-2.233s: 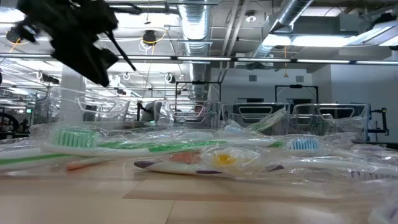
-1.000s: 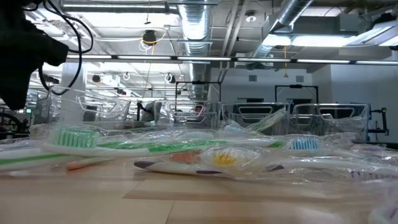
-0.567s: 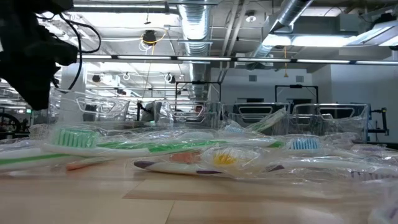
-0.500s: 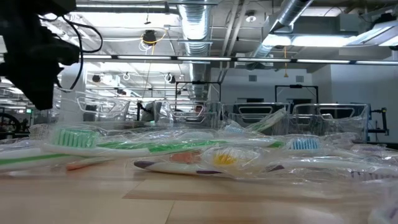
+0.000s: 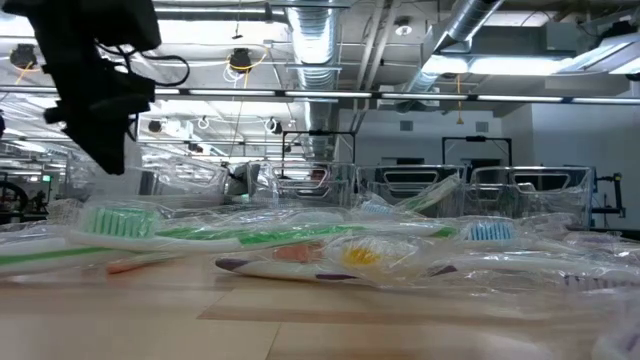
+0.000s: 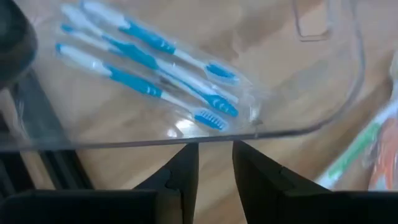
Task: Pick & Place Toothbrushes
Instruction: Adjust the left transparent bin, then put the green toothbrush into the middle right transparent bin
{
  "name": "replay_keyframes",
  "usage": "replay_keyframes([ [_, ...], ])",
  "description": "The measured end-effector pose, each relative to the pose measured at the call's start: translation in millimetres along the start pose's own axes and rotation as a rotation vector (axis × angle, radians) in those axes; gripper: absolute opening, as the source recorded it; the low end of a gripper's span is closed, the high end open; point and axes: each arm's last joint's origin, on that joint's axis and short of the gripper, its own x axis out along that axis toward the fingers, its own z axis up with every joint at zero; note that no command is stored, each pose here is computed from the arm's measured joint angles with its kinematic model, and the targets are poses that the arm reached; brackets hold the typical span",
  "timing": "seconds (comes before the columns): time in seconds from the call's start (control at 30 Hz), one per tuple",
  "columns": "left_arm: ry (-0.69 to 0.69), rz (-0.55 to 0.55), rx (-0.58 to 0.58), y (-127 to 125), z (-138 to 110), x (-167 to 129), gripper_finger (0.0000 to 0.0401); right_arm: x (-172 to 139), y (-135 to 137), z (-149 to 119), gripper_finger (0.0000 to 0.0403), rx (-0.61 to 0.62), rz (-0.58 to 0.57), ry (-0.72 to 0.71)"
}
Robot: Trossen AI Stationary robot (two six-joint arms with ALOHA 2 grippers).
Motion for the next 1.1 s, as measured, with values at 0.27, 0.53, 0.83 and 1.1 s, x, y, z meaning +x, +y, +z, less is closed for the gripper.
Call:
replay_keyframes([
  [0.27,-0.119,-0.072,0.029,-3.1,23.9,6.1,0.0092,0.0,0.0,0.0,0.0150,0.000,0.000,0.000],
  [0.53,-0.030,-0.179,0.077,-4.9,23.2,6.9,0.0092,0.0,-0.1,-0.2,0.0150,-0.002,-0.001,0.002],
  [0.83,0.004,-0.269,0.167,-16.0,12.2,0.0,0.0092,-0.1,0.0,-0.2,0.0150,-0.002,0.000,0.001],
  [1.1,-0.002,-0.300,0.218,-21.9,5.8,-4.5,0.0092,-0.3,0.2,-0.3,0.0150,-0.003,0.000,0.001],
])
